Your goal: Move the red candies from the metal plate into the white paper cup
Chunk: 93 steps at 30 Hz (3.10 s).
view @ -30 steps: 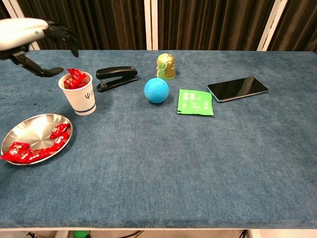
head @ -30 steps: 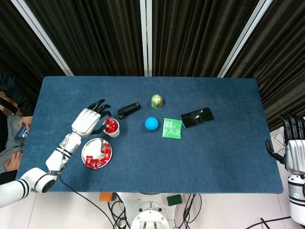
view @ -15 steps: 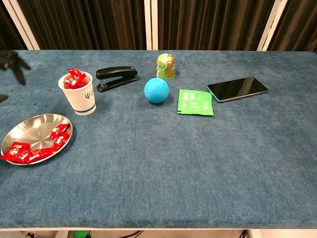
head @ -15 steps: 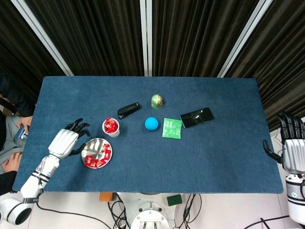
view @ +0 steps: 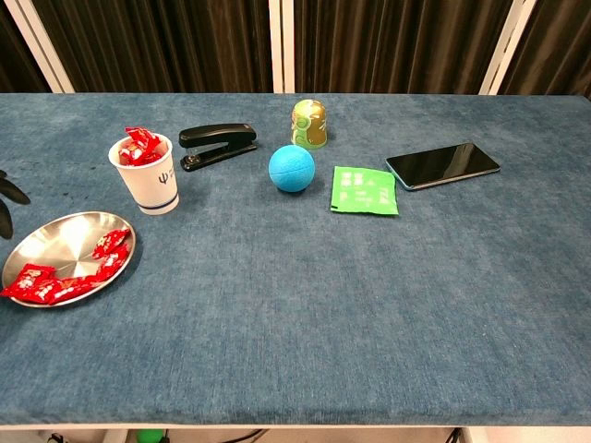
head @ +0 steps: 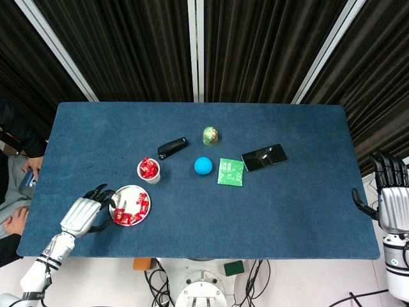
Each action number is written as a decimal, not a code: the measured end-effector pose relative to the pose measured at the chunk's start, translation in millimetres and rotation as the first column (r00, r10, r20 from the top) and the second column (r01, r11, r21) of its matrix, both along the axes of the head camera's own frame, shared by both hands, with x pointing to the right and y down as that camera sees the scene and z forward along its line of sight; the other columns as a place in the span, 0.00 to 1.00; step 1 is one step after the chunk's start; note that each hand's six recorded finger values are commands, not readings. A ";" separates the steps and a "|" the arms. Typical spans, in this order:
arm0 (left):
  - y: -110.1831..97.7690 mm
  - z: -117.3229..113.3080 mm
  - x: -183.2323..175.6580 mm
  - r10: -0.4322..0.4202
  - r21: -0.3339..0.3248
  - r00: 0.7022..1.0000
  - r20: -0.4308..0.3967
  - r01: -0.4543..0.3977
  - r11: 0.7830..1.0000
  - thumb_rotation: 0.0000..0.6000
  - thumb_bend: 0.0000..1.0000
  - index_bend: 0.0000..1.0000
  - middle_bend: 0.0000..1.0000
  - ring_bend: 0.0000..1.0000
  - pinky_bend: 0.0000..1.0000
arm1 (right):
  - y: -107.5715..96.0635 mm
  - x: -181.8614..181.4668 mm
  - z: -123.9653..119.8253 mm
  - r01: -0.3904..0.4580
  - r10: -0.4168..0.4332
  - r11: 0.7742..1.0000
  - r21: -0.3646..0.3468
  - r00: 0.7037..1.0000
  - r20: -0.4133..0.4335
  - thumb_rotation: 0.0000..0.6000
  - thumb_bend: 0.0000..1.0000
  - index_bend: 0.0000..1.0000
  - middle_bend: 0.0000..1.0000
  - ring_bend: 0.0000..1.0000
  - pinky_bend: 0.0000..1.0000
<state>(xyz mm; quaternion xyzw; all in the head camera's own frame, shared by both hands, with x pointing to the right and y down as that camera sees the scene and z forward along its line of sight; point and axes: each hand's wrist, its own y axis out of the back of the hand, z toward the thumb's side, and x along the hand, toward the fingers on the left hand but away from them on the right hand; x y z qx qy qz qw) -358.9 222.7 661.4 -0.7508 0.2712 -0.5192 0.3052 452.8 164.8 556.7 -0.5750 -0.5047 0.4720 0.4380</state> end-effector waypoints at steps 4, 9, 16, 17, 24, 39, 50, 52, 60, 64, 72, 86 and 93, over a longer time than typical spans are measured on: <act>4.5 2.2 7.3 0.009 0.001 1.000 -0.019 -0.009 1.000 1.00 0.28 0.37 0.19 0.03 0.22 | 0.3 -0.3 0.2 0.002 -0.002 1.000 0.000 1.000 0.000 1.00 0.34 0.00 0.00 0.00 0.00; 9.5 6.2 17.8 0.046 0.005 0.999 -0.025 -0.046 0.999 1.00 0.28 0.37 0.19 0.03 0.22 | 0.1 0.0 -0.2 0.001 -0.001 1.000 0.001 1.000 -0.001 1.00 0.34 0.00 0.00 0.00 0.00; 17.7 16.2 26.4 0.106 0.009 0.994 -0.001 -0.106 0.994 1.00 0.28 0.38 0.19 0.03 0.22 | 1.2 1.1 1.2 0.000 0.000 1.000 -0.005 1.000 -0.003 1.00 0.34 0.00 0.00 0.00 0.00; 18.5 18.3 26.7 0.114 0.010 0.993 0.008 -0.114 0.993 1.00 0.28 0.38 0.19 0.03 0.22 | 1.3 1.2 1.1 -0.001 0.000 1.000 -0.004 1.000 -0.003 1.00 0.34 0.00 0.00 0.00 0.00; 18.6 24.2 27.6 0.123 0.012 0.992 0.021 -0.123 0.992 1.00 0.28 0.39 0.19 0.03 0.22 | 1.7 1.7 0.3 -0.002 0.002 1.000 -0.001 1.000 -0.005 1.00 0.34 0.00 0.00 0.00 0.00; 14.1 31.7 30.8 0.125 0.015 0.992 0.017 -0.126 0.992 1.00 0.29 0.40 0.19 0.03 0.22 | 2.4 2.3 1.3 -0.006 0.006 1.000 -0.004 1.000 -0.011 1.00 0.34 0.00 0.00 0.00 0.00; 10.9 39.4 33.1 0.129 0.005 0.991 0.022 -0.129 0.992 1.00 0.29 0.42 0.19 0.03 0.22 | 3.1 5.5 1.2 -0.013 0.013 1.000 -0.004 1.000 -0.014 1.00 0.34 0.00 0.00 0.00 0.00; 9.5 40.1 33.1 0.127 0.008 0.992 0.024 -0.127 0.992 1.00 0.30 0.42 0.19 0.03 0.22 | 3.2 5.7 1.6 -0.014 0.014 1.000 -0.005 1.000 -0.014 1.00 0.34 0.00 0.00 0.00 0.00; 5.0 43.8 31.0 0.134 0.012 0.989 0.057 -0.135 0.991 1.00 0.31 0.43 0.19 0.03 0.22 | 2.8 5.8 1.9 -0.016 0.016 1.000 -0.005 1.000 -0.013 1.00 0.34 0.00 0.00 0.00 0.00; 3.0 46.1 29.8 0.138 0.011 0.987 0.077 -0.139 0.990 1.00 0.31 0.43 0.19 0.03 0.22 | 2.8 6.2 2.3 -0.017 0.017 1.000 -0.007 1.000 -0.014 1.00 0.34 0.00 0.00 0.00 0.00; 3.1 47.7 31.3 0.152 0.004 0.985 0.088 -0.153 0.988 1.00 0.32 0.45 0.19 0.03 0.22 | 1.8 5.4 2.1 -0.014 0.014 1.000 -0.007 1.000 -0.015 1.00 0.34 0.00 0.00 0.00 0.00; 0.6 46.0 33.8 0.134 0.018 0.989 0.058 -0.135 0.991 1.00 0.41 0.55 0.21 0.03 0.22 | 1.9 5.6 1.7 -0.016 0.016 1.000 -0.006 1.000 -0.016 1.00 0.34 0.00 0.00 0.00 0.00; -9.2 31.1 29.7 0.089 0.062 0.996 0.019 -0.090 0.994 1.00 0.40 0.55 0.21 0.03 0.23 | 1.6 6.6 1.1 -0.018 0.017 1.000 -0.002 1.000 -0.015 1.00 0.34 0.00 0.00 0.00 0.00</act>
